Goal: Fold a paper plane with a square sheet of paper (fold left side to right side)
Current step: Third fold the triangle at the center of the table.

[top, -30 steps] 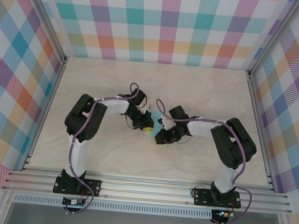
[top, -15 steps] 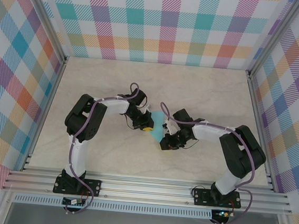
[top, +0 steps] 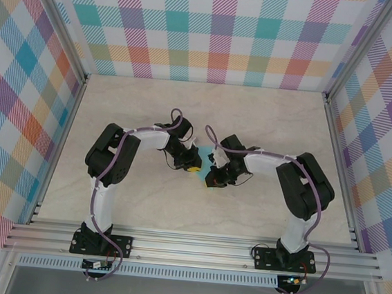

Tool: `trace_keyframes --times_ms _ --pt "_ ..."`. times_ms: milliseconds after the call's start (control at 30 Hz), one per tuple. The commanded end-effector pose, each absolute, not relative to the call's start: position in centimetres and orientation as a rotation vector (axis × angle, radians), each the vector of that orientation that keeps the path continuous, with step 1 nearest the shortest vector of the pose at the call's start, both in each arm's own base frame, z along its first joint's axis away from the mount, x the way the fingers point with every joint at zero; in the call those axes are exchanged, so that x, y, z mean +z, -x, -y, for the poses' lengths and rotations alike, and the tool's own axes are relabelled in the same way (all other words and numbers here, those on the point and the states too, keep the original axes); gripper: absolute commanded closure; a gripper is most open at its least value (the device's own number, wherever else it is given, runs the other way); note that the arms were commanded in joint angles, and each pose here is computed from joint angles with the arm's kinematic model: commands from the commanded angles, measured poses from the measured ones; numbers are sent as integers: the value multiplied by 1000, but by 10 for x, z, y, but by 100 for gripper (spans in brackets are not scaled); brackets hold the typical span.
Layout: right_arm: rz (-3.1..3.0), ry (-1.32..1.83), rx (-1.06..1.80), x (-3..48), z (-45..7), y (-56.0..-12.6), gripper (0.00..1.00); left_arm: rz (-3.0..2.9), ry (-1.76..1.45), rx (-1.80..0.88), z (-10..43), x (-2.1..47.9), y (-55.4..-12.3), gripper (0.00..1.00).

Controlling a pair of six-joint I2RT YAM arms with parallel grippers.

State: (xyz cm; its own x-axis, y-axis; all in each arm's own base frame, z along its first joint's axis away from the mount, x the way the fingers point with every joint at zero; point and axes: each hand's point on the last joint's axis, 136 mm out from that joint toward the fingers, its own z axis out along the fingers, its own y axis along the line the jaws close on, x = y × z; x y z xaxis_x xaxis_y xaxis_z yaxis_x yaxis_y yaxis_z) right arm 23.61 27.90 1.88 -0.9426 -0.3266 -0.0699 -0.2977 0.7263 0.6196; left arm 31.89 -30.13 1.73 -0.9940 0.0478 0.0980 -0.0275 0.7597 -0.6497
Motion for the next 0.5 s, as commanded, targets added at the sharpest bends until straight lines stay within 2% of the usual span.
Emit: trace_keyframes --times_ms 0,267,467 --pt "2883 -476 -950 8 -272 -235 100 2886 -28 828 282 -24 -311 90" --pt "2890 -370 -820 -10 -251 -224 100 2902 6 855 286 -9 -318 89" --pt "2837 -295 -813 -21 -243 -216 100 2945 80 999 298 41 -333 76"
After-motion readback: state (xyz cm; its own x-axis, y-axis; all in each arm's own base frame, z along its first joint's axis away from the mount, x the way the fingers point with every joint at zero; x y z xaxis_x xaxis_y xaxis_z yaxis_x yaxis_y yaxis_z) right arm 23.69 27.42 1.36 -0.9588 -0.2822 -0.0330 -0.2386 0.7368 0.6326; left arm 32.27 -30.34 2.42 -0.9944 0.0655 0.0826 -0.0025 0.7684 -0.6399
